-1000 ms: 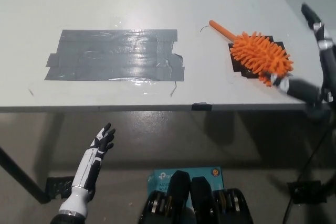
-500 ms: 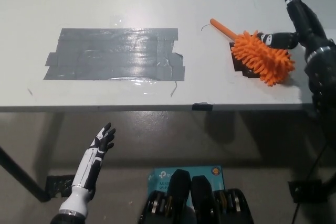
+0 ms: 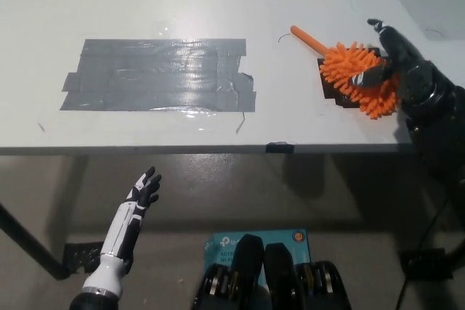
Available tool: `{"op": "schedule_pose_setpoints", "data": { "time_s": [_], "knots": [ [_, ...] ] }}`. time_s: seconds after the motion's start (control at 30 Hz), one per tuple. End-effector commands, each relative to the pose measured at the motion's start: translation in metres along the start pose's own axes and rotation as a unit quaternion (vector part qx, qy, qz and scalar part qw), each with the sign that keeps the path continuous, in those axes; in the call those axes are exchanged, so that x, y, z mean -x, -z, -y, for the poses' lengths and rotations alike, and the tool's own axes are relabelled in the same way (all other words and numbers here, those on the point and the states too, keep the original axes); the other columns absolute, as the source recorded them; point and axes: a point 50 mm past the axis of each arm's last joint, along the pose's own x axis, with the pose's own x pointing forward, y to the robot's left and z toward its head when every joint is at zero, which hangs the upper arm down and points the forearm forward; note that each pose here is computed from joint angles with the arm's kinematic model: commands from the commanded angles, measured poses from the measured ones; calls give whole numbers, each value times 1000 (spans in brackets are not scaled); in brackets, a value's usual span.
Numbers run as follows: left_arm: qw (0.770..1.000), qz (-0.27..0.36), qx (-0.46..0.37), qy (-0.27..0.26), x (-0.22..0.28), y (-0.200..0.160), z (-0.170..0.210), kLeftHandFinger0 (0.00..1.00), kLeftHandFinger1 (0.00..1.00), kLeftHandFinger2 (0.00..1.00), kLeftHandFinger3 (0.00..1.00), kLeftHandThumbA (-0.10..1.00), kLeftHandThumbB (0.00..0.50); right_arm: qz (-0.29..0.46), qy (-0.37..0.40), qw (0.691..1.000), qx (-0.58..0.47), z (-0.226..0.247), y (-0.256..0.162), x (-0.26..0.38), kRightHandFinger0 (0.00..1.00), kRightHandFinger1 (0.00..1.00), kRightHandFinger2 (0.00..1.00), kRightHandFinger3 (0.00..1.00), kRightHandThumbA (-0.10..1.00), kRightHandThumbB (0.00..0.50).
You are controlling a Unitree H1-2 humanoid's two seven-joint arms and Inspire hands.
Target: An orange duster is kept infront of the robot in the middle of the table and the robot extends its right arm to grab the duster, picks it up and hands it to a person
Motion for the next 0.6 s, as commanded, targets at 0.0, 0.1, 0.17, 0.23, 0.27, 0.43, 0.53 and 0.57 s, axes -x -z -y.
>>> {"op": "schedule_pose_setpoints", "data": {
  "time_s": [0.0, 0.1, 0.17, 0.23, 0.27, 0.43, 0.53, 0.57],
  "knots": [
    [999, 31, -13, 5, -9, -11, -5, 1000, 1000, 1000, 1000, 1000, 169, 30, 12, 999, -1, 26, -33, -5, 1000, 1000, 1000, 1000, 1000, 424],
    [1000, 29, -10, 5, -10, -11, -6, 1000, 1000, 1000, 1000, 1000, 165, 34, 3, 999, 2, 26, -33, -6, 1000, 1000, 1000, 1000, 1000, 421],
    [1000, 28, -8, 3, -9, -11, -6, 1000, 1000, 1000, 1000, 998, 156, 36, 0, 999, 2, 25, -34, -6, 1000, 1000, 1000, 1000, 1000, 419],
    [1000, 28, -8, 3, -9, -11, -6, 1000, 1000, 1000, 1000, 994, 146, 33, -3, 999, 8, 25, -34, -6, 1000, 1000, 1000, 1000, 1000, 419],
    [1000, 27, -9, 3, -9, -11, -6, 1000, 1000, 1000, 1000, 994, 144, 29, -5, 999, 12, 25, -34, -6, 1000, 1000, 1000, 1000, 1000, 417],
    [1000, 29, -8, 2, -12, -14, -6, 1000, 1000, 1000, 1000, 990, 143, 23, -8, 999, 32, 28, -35, -7, 1000, 1000, 1000, 1000, 1000, 403],
    [999, 33, -11, 3, -14, -15, -7, 1000, 1000, 1000, 1000, 992, 149, 12, -15, 999, 51, 27, -34, -9, 1000, 1000, 1000, 1000, 1000, 400],
    [999, 33, -10, 2, -14, -15, -7, 1000, 1000, 1000, 1000, 992, 152, 7, -18, 998, 65, 27, -33, -10, 1000, 1000, 1000, 1000, 1000, 401]
  ]
}}
